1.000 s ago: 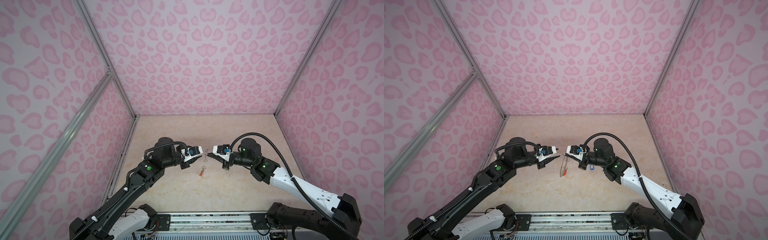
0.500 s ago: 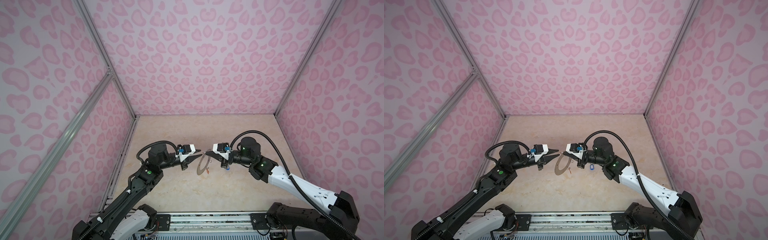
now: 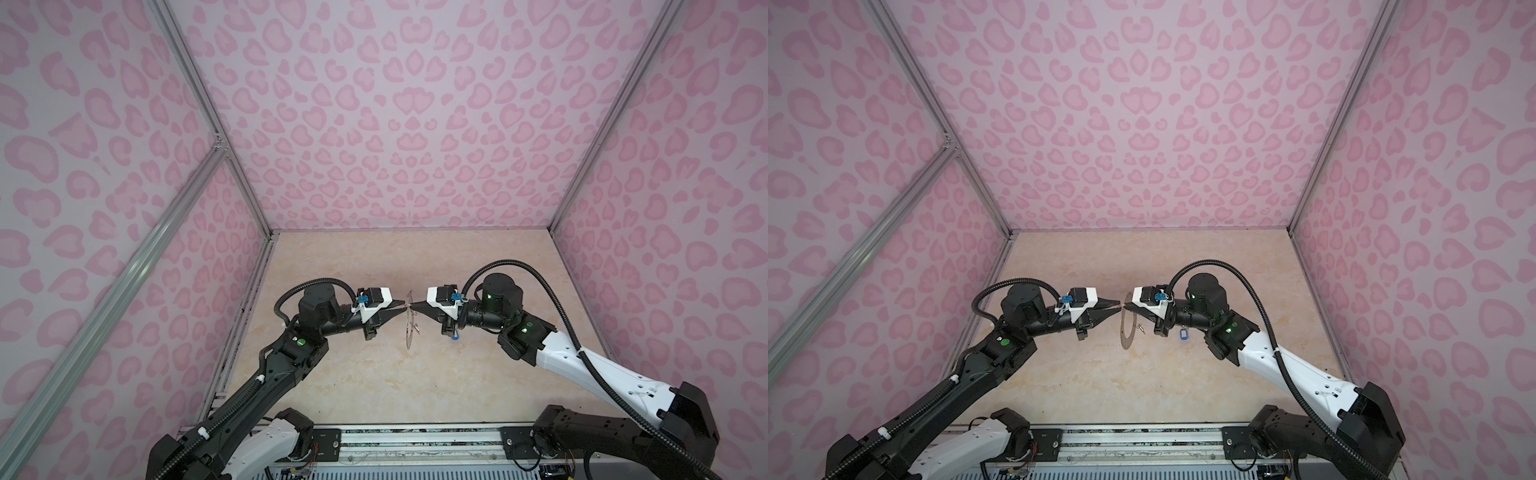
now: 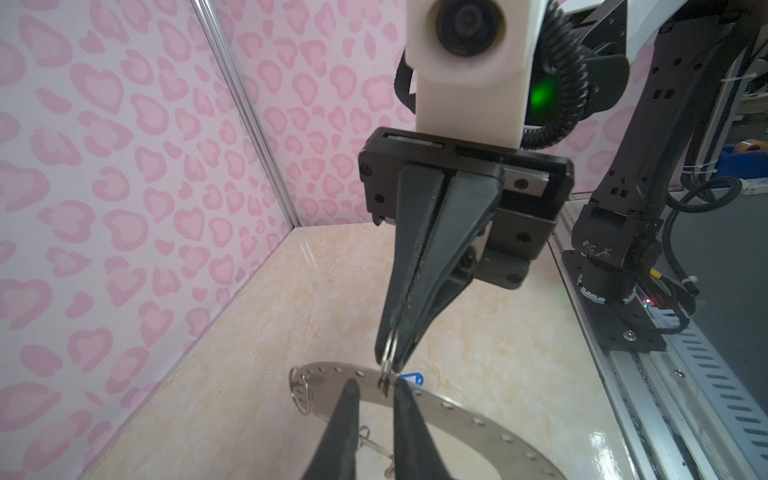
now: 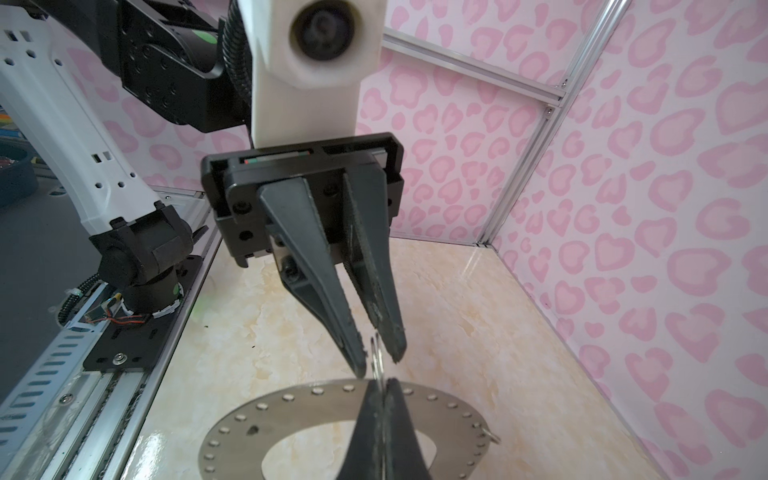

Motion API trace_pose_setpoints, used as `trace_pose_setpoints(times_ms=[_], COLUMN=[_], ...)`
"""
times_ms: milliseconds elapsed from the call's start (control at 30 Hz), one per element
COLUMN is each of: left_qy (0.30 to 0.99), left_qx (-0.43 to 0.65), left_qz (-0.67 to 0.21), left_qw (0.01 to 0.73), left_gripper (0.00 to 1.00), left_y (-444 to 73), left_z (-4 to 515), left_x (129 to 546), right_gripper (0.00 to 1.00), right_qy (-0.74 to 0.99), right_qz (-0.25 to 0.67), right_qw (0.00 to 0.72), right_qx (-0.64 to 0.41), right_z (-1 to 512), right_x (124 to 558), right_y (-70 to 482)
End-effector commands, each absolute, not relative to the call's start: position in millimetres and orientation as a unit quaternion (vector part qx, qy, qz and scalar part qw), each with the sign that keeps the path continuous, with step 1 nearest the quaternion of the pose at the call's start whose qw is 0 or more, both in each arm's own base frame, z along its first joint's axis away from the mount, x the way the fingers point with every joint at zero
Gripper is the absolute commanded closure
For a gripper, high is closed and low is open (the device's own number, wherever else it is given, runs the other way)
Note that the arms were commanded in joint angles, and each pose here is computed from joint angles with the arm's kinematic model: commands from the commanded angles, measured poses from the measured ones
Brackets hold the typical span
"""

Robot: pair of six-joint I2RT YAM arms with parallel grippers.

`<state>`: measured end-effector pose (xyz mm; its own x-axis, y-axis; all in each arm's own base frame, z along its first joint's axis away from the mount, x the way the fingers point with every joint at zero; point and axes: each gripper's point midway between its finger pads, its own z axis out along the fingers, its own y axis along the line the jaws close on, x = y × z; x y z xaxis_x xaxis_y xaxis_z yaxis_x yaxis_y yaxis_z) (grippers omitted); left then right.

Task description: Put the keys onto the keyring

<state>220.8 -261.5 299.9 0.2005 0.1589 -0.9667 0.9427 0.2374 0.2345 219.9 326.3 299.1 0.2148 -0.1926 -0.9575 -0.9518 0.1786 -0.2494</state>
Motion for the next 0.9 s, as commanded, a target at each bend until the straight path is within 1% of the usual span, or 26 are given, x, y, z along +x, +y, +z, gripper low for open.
trace_pose_setpoints(times_ms=[0,67,133,167,200,233,267,300,500,700,867], left_qy=[0.515,0.512,0.510,0.509,0.507,0.520,0.526,0.533,0.579,0.599,0.596], left_qx=[0.521,0.524,0.528,0.529,0.530,0.530,0.531,0.535,0.583,0.615,0.632], left_qz=[-0.343,-0.344,-0.343,-0.341,-0.338,-0.335,-0.328,-0.317,-0.245,-0.185,-0.166], left_qw=[0.588,0.588,0.587,0.587,0.590,0.580,0.578,0.573,0.515,0.479,0.466], left_gripper=[0.91,0.97,0.97,0.97,0.97,0.97,0.97,0.97,0.97,0.97,0.97], left_y=[-264.6,-265.7,-266.6,-267.0,-267.5,-267.4,-267.7,-268.0,-270.0,-269.2,-274.2], left_z=[313.9,315.3,316.2,316.9,318.5,313.1,312.1,310.0,292.0,282.9,282.8], left_x=[217.9,216.4,214.4,213.8,214.0,214.6,215.8,217.4,220.2,224.5,223.1], right_gripper=[1.00,1.00,1.00,0.94,0.86,0.79,0.75,0.73,0.72,0.73,0.76], right_qy=[0.511,0.515,0.520,0.524,0.527,0.533,0.538,0.542,0.552,0.551,0.550], right_qz=[0.347,0.344,0.336,0.331,0.323,0.313,0.303,0.291,0.258,0.250,0.259], right_qw=[0.565,0.563,0.564,0.564,0.566,0.567,0.567,0.567,0.556,0.560,0.557], right_qx=[-0.547,-0.547,-0.547,-0.546,-0.546,-0.545,-0.545,-0.548,-0.565,-0.565,-0.566], right_z=[305.5,302.7,301.3,300.1,299.9,298.6,297.4,296.3,291.2,292.9,290.2], right_x=[216.2,217.1,219.2,220.6,222.1,224.8,226.3,227.7,226.2,225.0,223.8], right_y=[328.3,327.7,326.4,325.5,324.2,322.0,320.0,317.4,308.0,304.1,306.5])
